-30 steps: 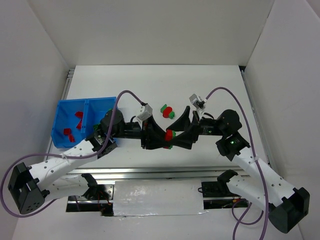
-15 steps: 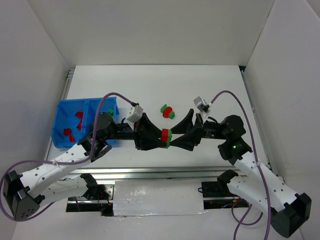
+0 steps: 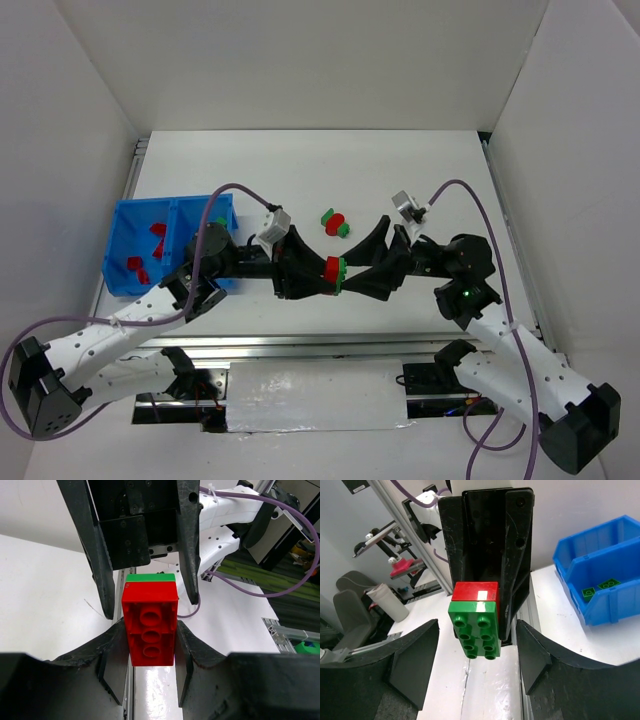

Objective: Sort the legos into containers by color

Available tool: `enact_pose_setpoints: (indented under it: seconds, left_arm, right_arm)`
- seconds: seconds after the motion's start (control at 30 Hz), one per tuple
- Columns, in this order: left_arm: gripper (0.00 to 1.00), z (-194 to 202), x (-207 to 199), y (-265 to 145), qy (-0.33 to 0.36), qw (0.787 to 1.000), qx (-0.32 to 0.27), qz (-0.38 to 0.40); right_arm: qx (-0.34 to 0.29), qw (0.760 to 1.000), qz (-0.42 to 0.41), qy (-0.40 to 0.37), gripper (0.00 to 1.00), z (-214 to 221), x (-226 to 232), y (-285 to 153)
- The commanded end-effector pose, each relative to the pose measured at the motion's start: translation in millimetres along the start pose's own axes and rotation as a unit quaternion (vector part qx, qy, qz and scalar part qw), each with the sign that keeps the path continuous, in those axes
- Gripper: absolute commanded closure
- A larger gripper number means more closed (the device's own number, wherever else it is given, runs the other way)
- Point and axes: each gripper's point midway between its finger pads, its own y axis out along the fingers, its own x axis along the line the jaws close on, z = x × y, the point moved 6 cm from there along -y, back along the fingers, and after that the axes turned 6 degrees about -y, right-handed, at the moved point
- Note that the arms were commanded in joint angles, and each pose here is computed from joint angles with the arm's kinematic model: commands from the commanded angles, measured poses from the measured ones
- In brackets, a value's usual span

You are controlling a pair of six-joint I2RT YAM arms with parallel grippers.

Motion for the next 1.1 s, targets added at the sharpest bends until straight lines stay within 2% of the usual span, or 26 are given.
enact_pose_setpoints:
  seconds: [0.0,0.1,0.2,0.23,0.3,0.4,0.43,0.73,0.87,0.9,0.97,1.0,1.03,1.07]
  left_arm:
    - [1.0,-10.1,-1.9,3.7,0.034,0.999,-0.021,0.01]
    - [1.0,-11.0,-1.1,4.4,0.033,0.999,-0.023,0.007]
    - [1.0,-12.4,0.7,4.4,0.034,0.999,-0.026,-0.002]
    - [1.0,-12.4,1.2,4.4,0.034,0.999,-0.026,-0.004]
    - [1.0,-14.7,0.7,3.7,0.037,0.999,-0.032,-0.008]
    - [1.0,-16.7,1.5,1.0,0.041,0.998,-0.037,-0.021]
    - [1.0,-16.4,1.5,-0.3,0.042,0.998,-0.037,-0.024]
    - [1.0,-27.3,6.0,-35.6,0.048,0.997,-0.054,-0.035]
    - [1.0,-35.5,18.0,-56.8,0.052,0.993,-0.064,-0.083]
    - [1.0,-31.7,25.1,-63.2,0.033,0.991,-0.055,-0.114]
    - [1.0,-47.3,51.0,-88.7,0.032,0.966,-0.087,-0.24]
    - [1.0,-36.8,67.3,-104.8,-0.016,0.945,-0.076,-0.318]
    - [1.0,-42.3,91.7,-133.2,-0.046,0.884,-0.118,-0.45]
    - [1.0,-53.9,110.5,-164.2,-0.071,0.825,-0.139,-0.543]
  right_arm:
    - [-0.019,1.0,0.0,-0.01,0.31,-4.3,0.2,2.2]
    - [-0.016,1.0,0.001,-0.008,0.36,-3.2,-0.7,3.1]
    - [-0.014,1.0,0.012,-0.01,0.49,-2.3,-3.3,2.5]
    - [-0.014,1.0,0.016,-0.01,0.6,-1.5,-4.6,2.3]
    - [-0.012,1.0,0.023,-0.015,0.69,0.5,-5.2,1.0]
    - [-0.008,0.999,0.04,-0.022,0.96,3.6,-7.9,-1.6]
    - [-0.008,0.999,0.047,-0.026,1.0,5.3,-9.9,-2.4]
    - [-0.001,0.998,0.041,-0.052,1.0,12.2,-13.7,-6.5]
    - [-0.003,0.997,0.059,-0.052,1.0,11.5,-22.6,-12.0]
    - [-0.004,0.997,0.067,-0.05,1.0,11.3,-25.3,-13.2]
    - [0.001,0.995,0.088,-0.041,1.0,12.2,-32.4,-16.2]
    - [-0.002,0.994,0.106,-0.04,1.0,11.4,-36.8,-16.7]
    - [0.008,0.992,0.119,-0.038,1.0,12.8,-39.9,-17.8]
    - [0.011,0.991,0.125,-0.038,1.0,13.2,-41.4,-18.2]
